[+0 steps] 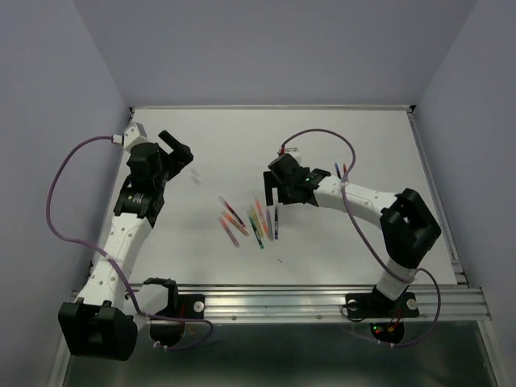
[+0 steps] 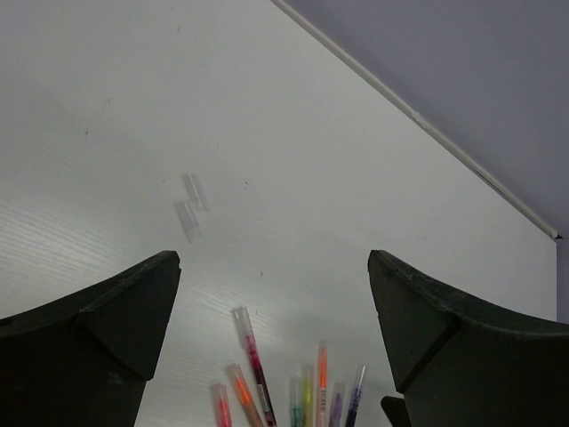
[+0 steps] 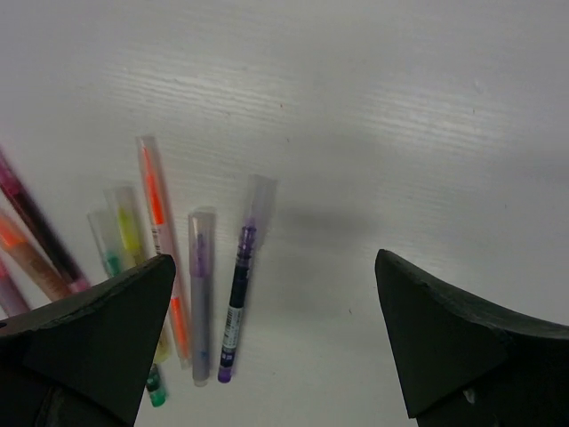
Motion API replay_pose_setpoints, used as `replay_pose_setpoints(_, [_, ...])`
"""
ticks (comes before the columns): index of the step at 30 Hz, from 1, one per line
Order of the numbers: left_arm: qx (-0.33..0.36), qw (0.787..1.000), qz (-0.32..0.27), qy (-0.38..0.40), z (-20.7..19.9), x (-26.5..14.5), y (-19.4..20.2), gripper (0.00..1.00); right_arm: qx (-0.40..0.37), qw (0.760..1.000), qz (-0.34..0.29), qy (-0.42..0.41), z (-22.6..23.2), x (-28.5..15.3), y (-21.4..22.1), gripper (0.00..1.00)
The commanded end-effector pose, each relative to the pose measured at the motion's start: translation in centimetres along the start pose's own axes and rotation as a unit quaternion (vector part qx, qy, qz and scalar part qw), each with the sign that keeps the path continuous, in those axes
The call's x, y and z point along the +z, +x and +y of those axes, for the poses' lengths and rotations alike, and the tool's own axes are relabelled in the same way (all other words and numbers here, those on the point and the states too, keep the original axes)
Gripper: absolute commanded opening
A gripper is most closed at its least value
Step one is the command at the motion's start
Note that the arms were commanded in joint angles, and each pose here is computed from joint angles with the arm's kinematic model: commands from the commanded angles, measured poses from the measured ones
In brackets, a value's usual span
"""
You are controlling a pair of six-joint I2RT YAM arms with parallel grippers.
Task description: Open the pen caps
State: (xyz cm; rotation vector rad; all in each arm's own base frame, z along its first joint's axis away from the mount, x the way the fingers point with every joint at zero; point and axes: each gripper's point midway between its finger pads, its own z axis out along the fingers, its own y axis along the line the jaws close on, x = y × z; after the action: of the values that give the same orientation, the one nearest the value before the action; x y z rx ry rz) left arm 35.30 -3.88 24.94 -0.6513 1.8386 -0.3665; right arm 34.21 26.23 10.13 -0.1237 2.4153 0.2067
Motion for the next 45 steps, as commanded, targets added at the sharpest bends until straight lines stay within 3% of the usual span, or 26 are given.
replay_pose_setpoints(1, [0.009,1.000,-0.018,0.001,0.1,-0.4,-0.6,0.99,0.000,0.994,0.002,0.105,-1.2,-0.1,1.3,1.00])
replay_pose_setpoints(7, [0.011,1.000,-0.012,-0.005,0.4,-0.2,-0.3,0.99,-0.010,0.989,0.037,0.143,-0.9,1.3,4.4,1.00])
replay_pose_setpoints(17, [0.012,1.000,-0.012,-0.005,0.4,-0.1,-0.3,0.99,-0.032,0.989,0.079,0.125,0.3,2.3,7.5,1.00])
replay_pose_setpoints(20, [0.012,1.000,-0.012,-0.007,0.5,-0.1,-0.2,0.99,-0.034,0.988,0.092,0.121,0.2,2.4,8.4,0.89])
replay_pose_setpoints(21, [0.013,1.000,-0.012,-0.008,0.6,-0.1,-0.2,0.99,-0.032,0.987,0.100,0.121,0.0,2.4,9.0,0.79])
replay_pose_setpoints(24, [0.013,1.000,-0.011,-0.010,0.6,0.0,-0.2,0.99,-0.020,0.986,0.117,0.117,-0.1,2.2,10.2,0.64])
replay_pose_setpoints(32, [0.012,1.000,-0.010,-0.013,0.6,0.1,-0.2,0.99,-0.007,0.981,0.159,0.111,-1.3,1.5,13.7,0.42])
replay_pose_setpoints(36, [0.012,1.000,-0.005,-0.015,0.7,0.3,0.0,0.99,-0.001,0.979,0.176,0.102,-1.6,1.3,15.1,0.26])
replay_pose_setpoints(45, [0.021,1.000,0.014,0.013,-0.3,0.5,0.7,0.99,-0.042,0.983,0.143,0.110,-2.2,1.6,13.5,0.01])
